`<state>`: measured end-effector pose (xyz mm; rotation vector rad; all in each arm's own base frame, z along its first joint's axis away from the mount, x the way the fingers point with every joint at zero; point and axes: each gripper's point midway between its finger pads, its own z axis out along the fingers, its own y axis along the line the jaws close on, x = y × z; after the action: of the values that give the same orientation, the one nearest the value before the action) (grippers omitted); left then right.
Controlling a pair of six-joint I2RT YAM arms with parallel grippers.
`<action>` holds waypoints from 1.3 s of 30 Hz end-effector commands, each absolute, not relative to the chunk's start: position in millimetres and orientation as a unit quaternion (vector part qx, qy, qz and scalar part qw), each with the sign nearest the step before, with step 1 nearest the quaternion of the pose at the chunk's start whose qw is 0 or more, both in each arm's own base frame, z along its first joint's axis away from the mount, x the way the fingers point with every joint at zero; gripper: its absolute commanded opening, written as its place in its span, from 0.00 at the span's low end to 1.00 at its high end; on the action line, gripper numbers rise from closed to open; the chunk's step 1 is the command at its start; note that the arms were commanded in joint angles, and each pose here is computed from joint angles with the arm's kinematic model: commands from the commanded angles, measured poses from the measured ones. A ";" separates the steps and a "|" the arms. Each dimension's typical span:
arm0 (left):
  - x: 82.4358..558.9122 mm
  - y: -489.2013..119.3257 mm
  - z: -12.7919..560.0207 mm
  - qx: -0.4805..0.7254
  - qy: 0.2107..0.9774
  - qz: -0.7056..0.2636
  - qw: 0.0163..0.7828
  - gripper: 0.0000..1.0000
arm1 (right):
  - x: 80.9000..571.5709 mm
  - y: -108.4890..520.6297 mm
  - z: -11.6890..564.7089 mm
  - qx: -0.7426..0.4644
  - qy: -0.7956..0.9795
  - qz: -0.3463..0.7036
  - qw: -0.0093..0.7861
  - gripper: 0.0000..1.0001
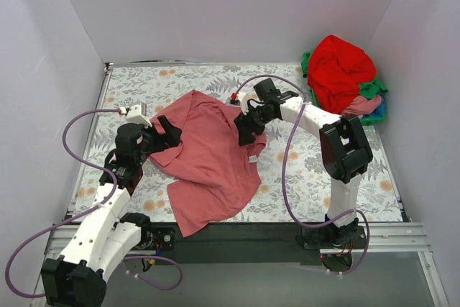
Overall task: Fold and stack the t-shirts
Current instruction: Flatten the tshirt out
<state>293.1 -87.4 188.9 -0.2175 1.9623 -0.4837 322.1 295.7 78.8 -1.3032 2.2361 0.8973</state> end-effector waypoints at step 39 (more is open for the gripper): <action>294.0 -103.9 191.4 -0.057 0.817 -0.228 0.526 0.89 | 334.5 279.4 93.3 -0.489 0.800 0.251 0.242 0.01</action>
<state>293.6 -100.4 188.0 -0.1685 1.9715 -0.5371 322.8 275.9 52.1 -1.2575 2.3363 0.7269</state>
